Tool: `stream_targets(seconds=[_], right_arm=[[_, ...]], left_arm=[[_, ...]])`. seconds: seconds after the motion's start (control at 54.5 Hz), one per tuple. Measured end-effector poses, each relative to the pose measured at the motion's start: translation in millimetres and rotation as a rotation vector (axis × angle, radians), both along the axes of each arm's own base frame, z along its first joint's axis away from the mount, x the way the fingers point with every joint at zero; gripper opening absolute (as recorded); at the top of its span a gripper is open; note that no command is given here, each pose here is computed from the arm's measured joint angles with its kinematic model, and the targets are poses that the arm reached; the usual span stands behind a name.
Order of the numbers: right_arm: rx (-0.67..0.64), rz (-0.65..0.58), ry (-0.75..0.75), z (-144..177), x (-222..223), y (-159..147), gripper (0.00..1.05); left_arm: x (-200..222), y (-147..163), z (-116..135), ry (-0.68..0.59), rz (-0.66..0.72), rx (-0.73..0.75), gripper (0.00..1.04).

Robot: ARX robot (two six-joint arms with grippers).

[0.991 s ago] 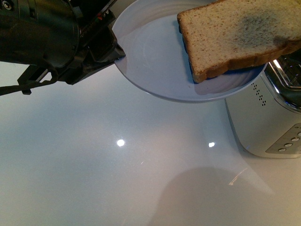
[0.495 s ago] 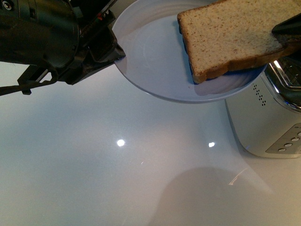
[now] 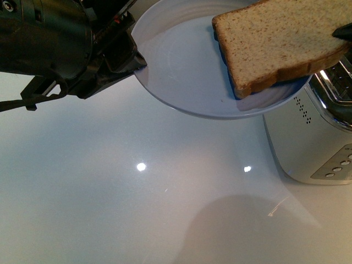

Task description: Left arm holds plate, right arm toasts bread

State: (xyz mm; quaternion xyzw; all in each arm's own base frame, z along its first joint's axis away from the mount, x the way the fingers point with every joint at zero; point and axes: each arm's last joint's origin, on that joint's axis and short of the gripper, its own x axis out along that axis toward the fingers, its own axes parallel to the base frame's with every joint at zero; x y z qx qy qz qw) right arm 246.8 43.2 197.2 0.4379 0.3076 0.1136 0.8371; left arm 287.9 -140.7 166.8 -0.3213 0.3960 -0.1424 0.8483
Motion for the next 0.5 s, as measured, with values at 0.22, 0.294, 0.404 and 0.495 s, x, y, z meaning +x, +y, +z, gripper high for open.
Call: stream_targets(seconds=[0.22,0.294,0.404,0.495], right_arm=[[0.006,-0.035,-0.127,45,-4,-16,0.03],[-0.011,-0.055,-0.183,62,-5,-22,0.03],[-0.063,-0.094,-0.255,83,-9,-31,0.03],[-0.137,-0.141,-0.316,98,-11,-39,0.03]], left_arm=[[0,0,0,0.0,0.0,0.0,0.03],[0,0,0,0.0,0.0,0.0,0.03],[0,0,0,0.0,0.0,0.0,0.03],[0,0,0,0.0,0.0,0.0,0.03]])
